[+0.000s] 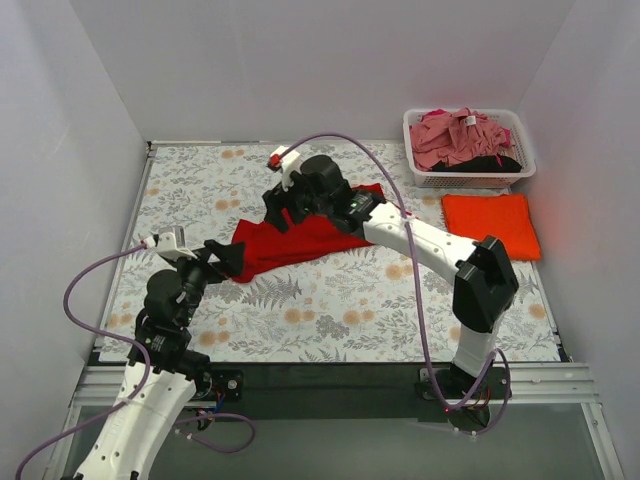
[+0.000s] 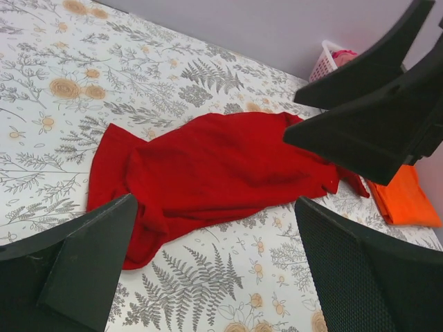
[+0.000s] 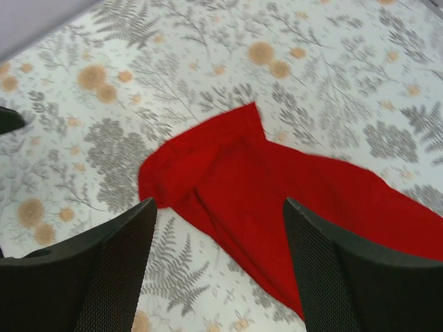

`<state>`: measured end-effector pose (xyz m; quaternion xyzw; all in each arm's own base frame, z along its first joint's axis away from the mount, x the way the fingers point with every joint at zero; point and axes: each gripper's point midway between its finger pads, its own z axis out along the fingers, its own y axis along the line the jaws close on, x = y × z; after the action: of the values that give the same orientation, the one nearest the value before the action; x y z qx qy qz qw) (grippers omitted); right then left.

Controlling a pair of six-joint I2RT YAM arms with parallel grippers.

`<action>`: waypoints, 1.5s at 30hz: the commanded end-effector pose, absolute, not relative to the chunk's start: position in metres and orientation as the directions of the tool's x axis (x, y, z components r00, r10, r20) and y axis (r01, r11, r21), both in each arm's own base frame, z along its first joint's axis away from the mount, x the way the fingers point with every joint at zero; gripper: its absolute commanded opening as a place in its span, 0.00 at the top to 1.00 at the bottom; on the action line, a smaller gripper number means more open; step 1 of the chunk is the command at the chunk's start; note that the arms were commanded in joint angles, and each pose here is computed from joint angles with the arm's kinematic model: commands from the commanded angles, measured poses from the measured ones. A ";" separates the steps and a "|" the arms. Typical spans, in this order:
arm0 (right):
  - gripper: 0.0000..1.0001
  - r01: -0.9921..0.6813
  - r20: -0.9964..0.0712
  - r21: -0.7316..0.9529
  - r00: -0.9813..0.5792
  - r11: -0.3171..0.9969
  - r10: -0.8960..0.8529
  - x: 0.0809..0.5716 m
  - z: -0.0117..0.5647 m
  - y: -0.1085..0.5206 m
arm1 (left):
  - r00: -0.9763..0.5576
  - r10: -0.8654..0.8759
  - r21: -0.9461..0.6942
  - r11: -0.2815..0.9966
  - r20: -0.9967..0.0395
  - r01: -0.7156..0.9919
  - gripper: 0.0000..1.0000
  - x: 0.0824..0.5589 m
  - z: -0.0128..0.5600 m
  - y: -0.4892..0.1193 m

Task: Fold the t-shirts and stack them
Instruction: Move the tshirt to the center of the board, then flatten the tshirt out

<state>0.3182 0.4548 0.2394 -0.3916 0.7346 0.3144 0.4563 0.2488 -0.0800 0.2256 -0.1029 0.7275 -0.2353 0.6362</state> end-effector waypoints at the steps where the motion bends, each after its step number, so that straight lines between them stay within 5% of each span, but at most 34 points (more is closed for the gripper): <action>1: 0.21 -0.738 -0.943 0.042 -0.253 0.673 -0.218 0.366 0.276 0.375 | -0.169 -0.446 -0.470 0.870 -0.879 0.149 0.02 0.250 0.234 -0.080; 7: 0.22 -0.670 -0.868 0.169 -0.449 0.723 -0.214 0.395 0.202 0.277 | -0.259 -0.423 -0.466 0.874 -0.869 0.136 0.02 0.260 0.214 -0.089; 16: 0.23 -0.547 -0.767 0.323 -0.629 0.772 -0.124 0.430 0.131 0.227 | -0.402 -0.388 -0.457 0.885 -0.830 0.090 0.02 0.270 0.180 -0.098; 28: 0.25 -0.429 -0.665 0.473 -0.747 0.770 -0.007 0.460 0.081 0.244 | -0.434 -0.373 -0.457 0.884 -0.820 0.104 0.02 0.270 0.173 -0.102; 45: 0.37 -0.410 -0.687 0.471 -0.726 0.781 0.032 0.509 0.063 0.255 | -0.433 -0.363 -0.453 0.883 -0.825 0.123 0.02 0.268 0.175 -0.104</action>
<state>0.4923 0.2512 0.0504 -0.1090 0.8865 0.3049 0.3306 0.2660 -0.1022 0.1560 -0.0848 0.8261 -0.2236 0.5102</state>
